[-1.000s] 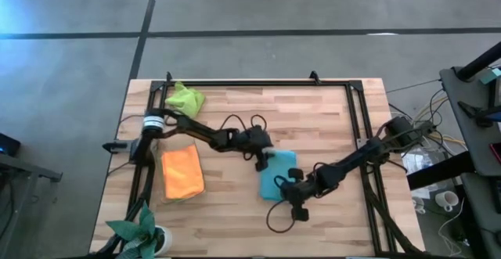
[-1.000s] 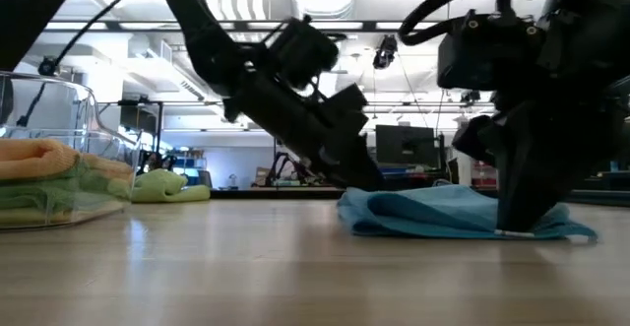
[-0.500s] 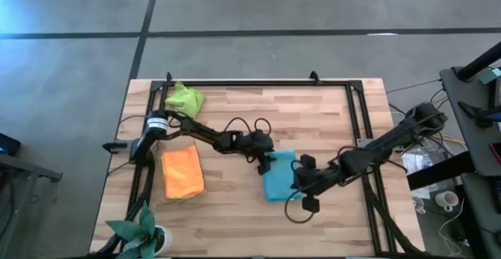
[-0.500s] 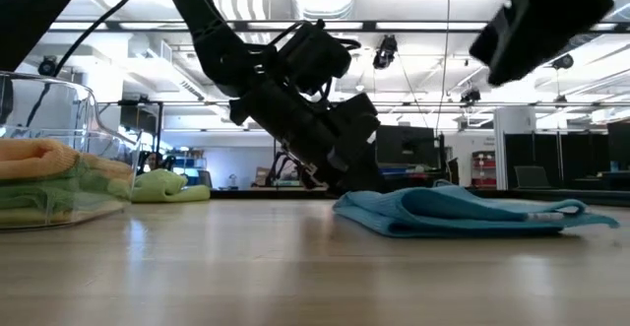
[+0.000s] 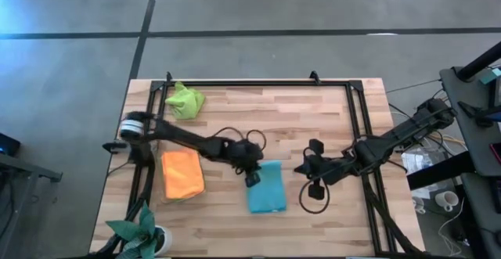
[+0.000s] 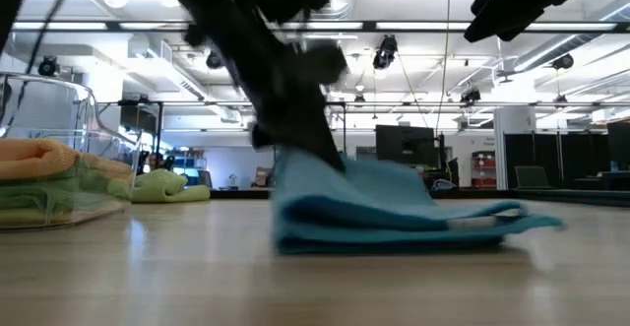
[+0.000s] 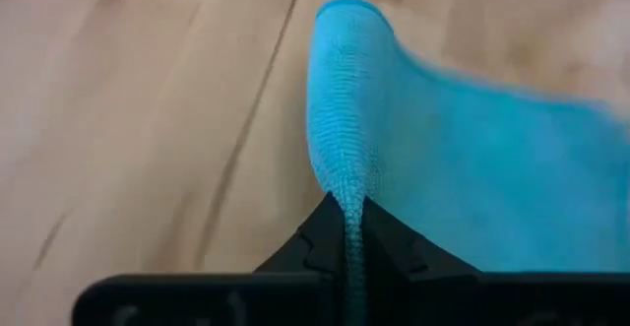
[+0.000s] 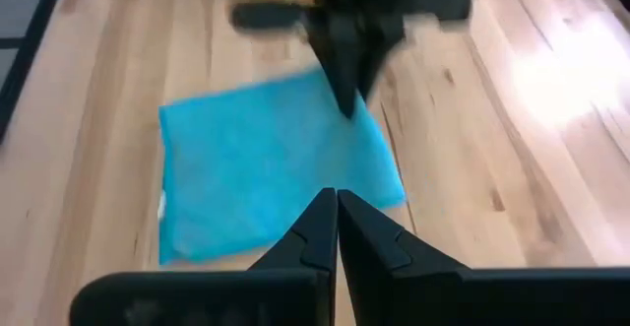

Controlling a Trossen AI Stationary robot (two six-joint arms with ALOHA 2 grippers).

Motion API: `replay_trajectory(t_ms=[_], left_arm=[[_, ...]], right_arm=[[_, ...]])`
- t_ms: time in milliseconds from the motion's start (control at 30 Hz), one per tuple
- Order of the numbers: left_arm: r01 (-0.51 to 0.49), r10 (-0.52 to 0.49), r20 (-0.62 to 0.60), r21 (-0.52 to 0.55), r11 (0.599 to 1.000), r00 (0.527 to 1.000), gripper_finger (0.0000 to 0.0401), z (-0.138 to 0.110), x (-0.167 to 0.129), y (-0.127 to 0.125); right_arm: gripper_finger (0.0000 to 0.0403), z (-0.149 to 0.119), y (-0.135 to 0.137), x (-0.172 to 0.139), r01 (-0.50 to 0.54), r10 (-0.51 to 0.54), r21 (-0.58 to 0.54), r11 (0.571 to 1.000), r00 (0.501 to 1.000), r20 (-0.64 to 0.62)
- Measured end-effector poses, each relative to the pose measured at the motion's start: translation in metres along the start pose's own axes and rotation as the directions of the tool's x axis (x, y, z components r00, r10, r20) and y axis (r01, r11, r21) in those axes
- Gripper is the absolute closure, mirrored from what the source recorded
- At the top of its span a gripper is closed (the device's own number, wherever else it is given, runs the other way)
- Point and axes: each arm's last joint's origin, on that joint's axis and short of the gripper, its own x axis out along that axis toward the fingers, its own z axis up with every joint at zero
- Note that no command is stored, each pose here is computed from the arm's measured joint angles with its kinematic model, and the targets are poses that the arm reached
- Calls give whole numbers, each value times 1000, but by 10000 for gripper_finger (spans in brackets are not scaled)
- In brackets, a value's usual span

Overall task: Fold microfiber towels
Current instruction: Put the folded blue microfiber towel into the transparent bin

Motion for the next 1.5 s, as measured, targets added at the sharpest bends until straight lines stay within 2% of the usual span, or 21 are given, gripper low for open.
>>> replay_trajectory(t_ms=[133,300,367,500,567,667,800,900,1000,1100,1200,1400,1500], left_arm=[[-70,71,1,-88,994,997,399,-18,-32,-42],[-95,97,10,-147,985,995,399,-46,-71,-93],[-111,110,-22,-119,987,994,399,-63,-85,-109],[-69,64,-96,-41,997,993,399,-99,-108,-136],[-50,43,-123,-55,997,991,399,-114,-122,-146],[-85,75,-159,-58,995,984,399,-138,-140,-152],[-155,151,-140,-14,988,978,399,-159,-164,-152],[-238,237,-105,11,971,966,399,-164,-174,-144],[-243,246,-73,39,969,967,399,-160,-184,-140],[-194,200,-94,72,978,975,399,-155,-197,-138],[-187,194,-118,63,980,974,399,-149,-213,-128],[-318,330,-160,95,943,930,399,-145,-240,-97],[-350,362,-158,103,931,919,399,-138,-253,-83]], right_arm=[[394,-1,0,3,23,-24,-28,999,1000,-3],[394,-2,1,8,75,-75,-56,996,997,3],[394,-3,2,10,79,-79,-66,995,997,-5],[394,-2,2,10,78,-79,-69,995,997,-2],[394,0,2,9,76,-76,-57,995,997,4],[394,5,3,8,70,-69,-35,997,997,21],[394,10,5,7,65,-64,-23,998,997,34],[394,14,6,6,62,-61,-13,998,997,51],[394,14,7,7,59,-59,2,998,997,52],[394,12,7,8,54,-56,31,998,997,48],[394,7,8,9,50,-51,31,998,998,33],[394,1,8,11,55,-56,29,998,998,18],[394,-1,8,12,56,-57,33,998,998,15]])
